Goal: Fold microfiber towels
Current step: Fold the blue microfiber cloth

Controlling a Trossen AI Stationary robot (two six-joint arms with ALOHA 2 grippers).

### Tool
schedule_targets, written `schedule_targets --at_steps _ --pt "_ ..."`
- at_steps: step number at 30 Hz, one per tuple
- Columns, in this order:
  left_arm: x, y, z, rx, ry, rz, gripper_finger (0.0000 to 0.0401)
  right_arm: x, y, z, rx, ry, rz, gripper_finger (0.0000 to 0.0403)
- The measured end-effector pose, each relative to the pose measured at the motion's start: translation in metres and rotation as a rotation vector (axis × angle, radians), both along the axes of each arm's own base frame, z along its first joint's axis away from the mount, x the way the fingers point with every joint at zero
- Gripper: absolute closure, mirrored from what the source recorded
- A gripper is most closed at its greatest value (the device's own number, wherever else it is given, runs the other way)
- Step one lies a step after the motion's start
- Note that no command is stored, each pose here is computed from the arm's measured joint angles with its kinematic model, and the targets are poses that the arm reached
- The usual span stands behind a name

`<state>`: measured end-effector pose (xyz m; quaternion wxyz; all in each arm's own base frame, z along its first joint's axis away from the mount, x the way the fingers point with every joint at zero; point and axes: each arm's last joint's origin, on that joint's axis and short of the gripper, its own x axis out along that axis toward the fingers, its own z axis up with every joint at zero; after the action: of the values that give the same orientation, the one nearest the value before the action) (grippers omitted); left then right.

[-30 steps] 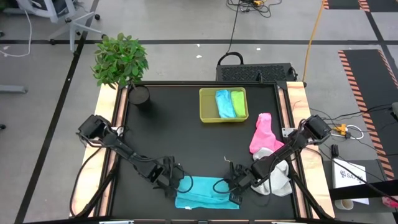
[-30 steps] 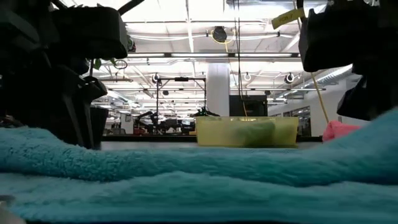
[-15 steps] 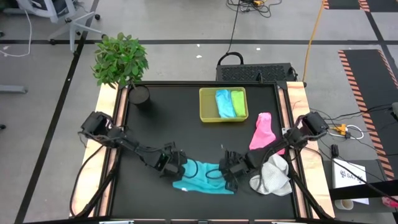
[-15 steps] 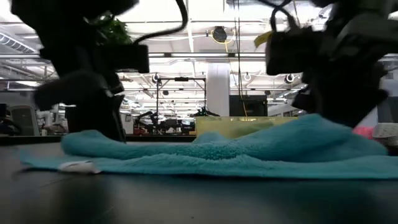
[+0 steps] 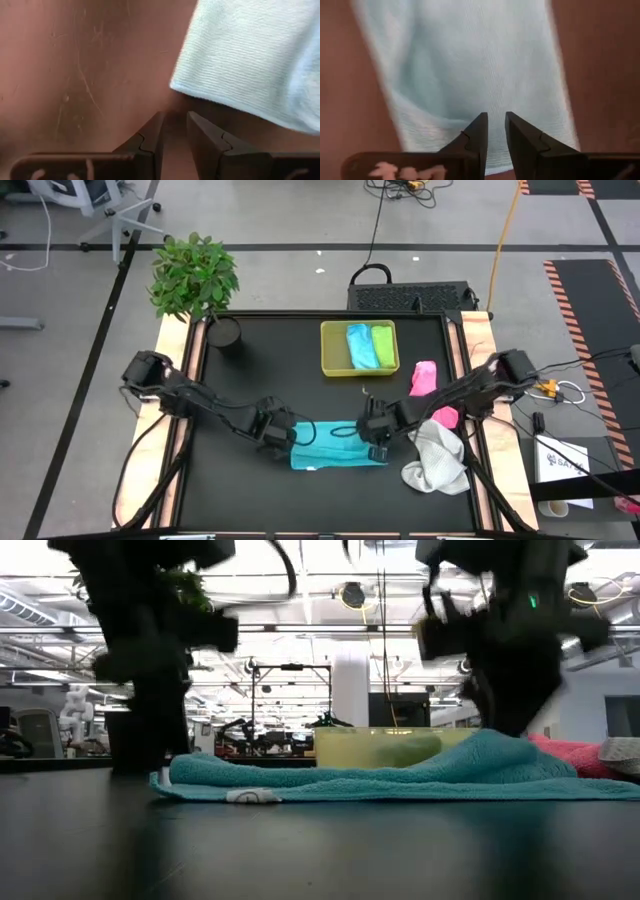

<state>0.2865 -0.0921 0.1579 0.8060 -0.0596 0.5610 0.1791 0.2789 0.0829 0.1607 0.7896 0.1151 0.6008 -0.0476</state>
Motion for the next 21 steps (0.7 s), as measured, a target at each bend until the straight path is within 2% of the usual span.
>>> schedule_targets --at_steps 3,9,14,21 --pt "-0.004 0.002 0.019 -0.042 -0.062 0.022 0.0313 -0.004 -0.008 0.024 0.026 -0.075 -0.021 0.0344" --pt "0.002 0.018 0.047 -0.054 -0.267 0.106 0.0313 -0.006 -0.02 0.051 0.065 -0.206 -0.114 0.0344" --pt "0.015 0.023 0.049 -0.108 -0.356 0.126 0.0313 -0.002 -0.017 0.053 0.127 -0.243 -0.153 0.0344" --pt "0.016 0.026 0.047 -0.101 -0.349 0.138 0.0313 -0.002 -0.009 0.043 0.192 -0.27 -0.22 0.0344"
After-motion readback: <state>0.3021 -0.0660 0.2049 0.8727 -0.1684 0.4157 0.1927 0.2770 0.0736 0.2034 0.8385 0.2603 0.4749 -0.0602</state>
